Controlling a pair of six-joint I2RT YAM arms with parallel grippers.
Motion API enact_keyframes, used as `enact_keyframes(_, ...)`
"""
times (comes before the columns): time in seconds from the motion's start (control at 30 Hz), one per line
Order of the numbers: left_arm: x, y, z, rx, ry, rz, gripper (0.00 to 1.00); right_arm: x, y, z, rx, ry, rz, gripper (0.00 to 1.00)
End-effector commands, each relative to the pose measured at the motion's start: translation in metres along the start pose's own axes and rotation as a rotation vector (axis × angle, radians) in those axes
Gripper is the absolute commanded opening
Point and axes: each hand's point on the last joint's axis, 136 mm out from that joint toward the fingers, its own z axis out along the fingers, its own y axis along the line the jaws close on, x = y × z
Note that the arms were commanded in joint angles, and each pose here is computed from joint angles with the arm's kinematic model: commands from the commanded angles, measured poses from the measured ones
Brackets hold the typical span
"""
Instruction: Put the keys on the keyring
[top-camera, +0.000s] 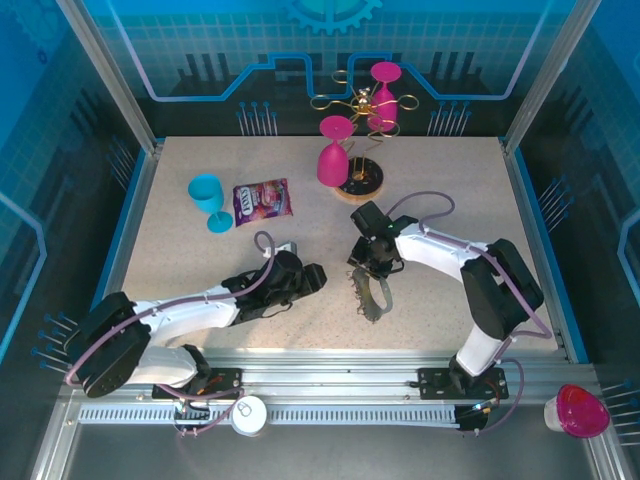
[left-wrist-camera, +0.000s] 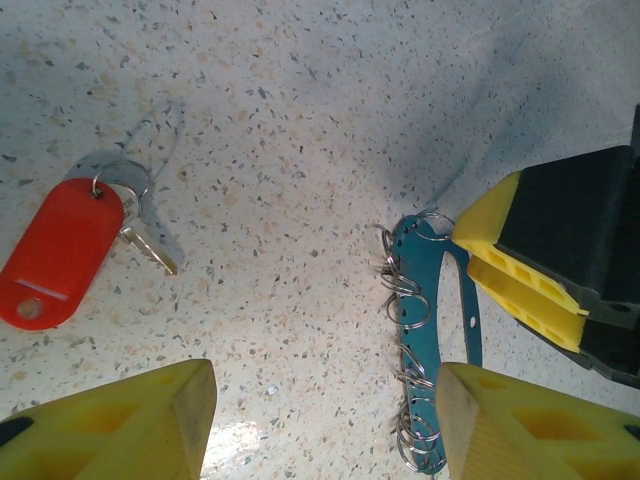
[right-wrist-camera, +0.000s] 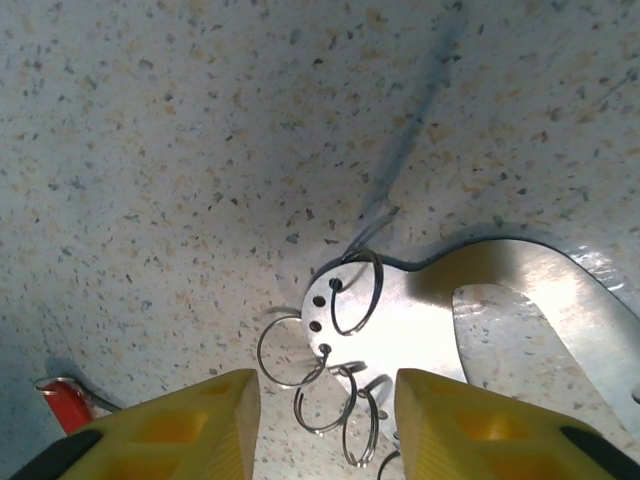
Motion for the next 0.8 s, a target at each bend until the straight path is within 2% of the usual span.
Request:
enact_keyframes(0.0, -0.003, 0.001, -0.007, 0.003, -0.029, -0.02, 0.6, -0.006, -0.006, 0.01, 0.014, 0.007, 0.058, 0.37)
enact_keyframes(0.57, -0.005, 0.004, -0.01, -0.002, -0.04, -0.022, 0.6, -0.014, -0.01, 0.022, 0.023, 0.028, 0.079, 0.22)
enact_keyframes(0.77, -0.004, 0.005, -0.01, -0.005, -0.041, -0.022, 0.59, -0.015, -0.012, 0.025, 0.026, 0.034, 0.084, 0.11)
